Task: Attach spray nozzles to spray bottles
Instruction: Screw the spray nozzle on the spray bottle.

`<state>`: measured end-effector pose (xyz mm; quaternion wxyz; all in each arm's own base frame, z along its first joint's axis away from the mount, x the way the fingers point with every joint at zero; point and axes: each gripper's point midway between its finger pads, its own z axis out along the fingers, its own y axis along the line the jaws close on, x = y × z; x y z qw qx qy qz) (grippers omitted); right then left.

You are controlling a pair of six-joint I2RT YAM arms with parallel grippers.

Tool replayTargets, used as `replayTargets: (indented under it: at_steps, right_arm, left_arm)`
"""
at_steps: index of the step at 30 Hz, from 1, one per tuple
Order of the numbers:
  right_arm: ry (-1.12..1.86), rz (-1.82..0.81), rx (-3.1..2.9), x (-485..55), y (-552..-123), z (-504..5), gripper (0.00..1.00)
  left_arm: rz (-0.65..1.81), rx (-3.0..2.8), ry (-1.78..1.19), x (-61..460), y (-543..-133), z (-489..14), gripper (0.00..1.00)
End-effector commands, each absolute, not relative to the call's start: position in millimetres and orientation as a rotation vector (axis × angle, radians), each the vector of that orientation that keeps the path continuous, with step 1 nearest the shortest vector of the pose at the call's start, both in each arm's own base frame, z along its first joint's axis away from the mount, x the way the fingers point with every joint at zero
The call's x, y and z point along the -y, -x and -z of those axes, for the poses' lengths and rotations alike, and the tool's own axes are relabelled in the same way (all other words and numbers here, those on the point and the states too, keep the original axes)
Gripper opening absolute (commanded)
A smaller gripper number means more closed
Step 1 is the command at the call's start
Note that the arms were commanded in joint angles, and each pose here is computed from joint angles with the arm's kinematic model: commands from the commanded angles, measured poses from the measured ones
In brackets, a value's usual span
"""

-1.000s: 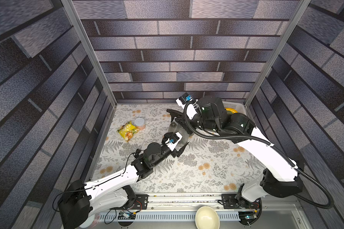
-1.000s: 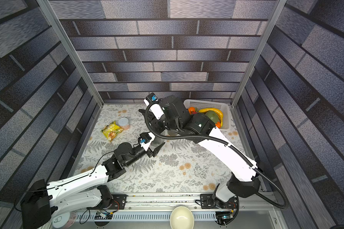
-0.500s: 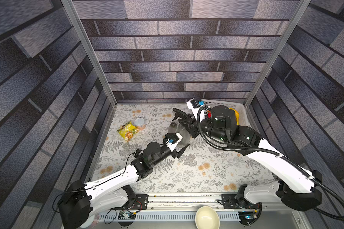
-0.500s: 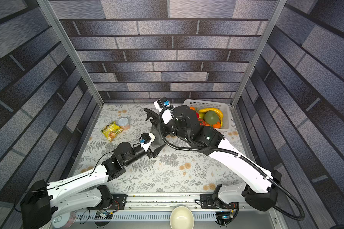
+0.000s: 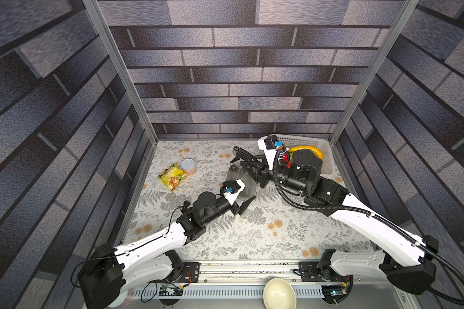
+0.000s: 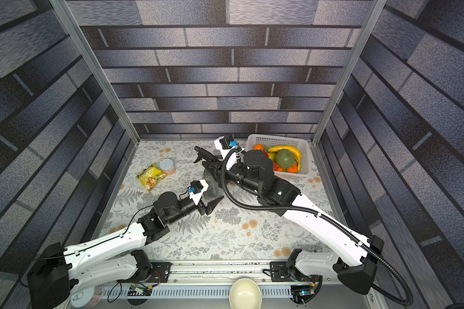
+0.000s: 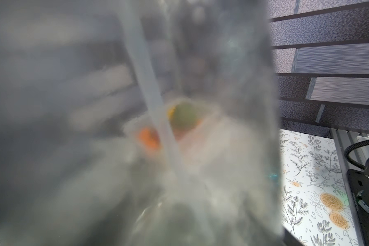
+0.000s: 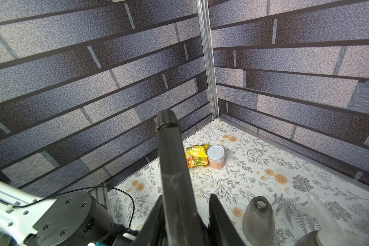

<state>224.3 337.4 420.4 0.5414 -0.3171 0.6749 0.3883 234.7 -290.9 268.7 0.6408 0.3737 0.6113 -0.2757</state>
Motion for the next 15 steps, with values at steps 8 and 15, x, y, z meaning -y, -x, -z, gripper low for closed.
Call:
replayTargets:
  at_steps: [8, 15]
  right_arm:
    - [0.943, -1.017, -1.638, -341, -197, -370, 0.15]
    - [0.907, -1.022, -1.771, -353, -210, -330, 0.14]
  left_arm:
    - [0.707, -1.330, -0.653, 270, -243, -316, 0.74]
    - [0.710, -1.300, -0.633, 270, -246, -330, 0.74]
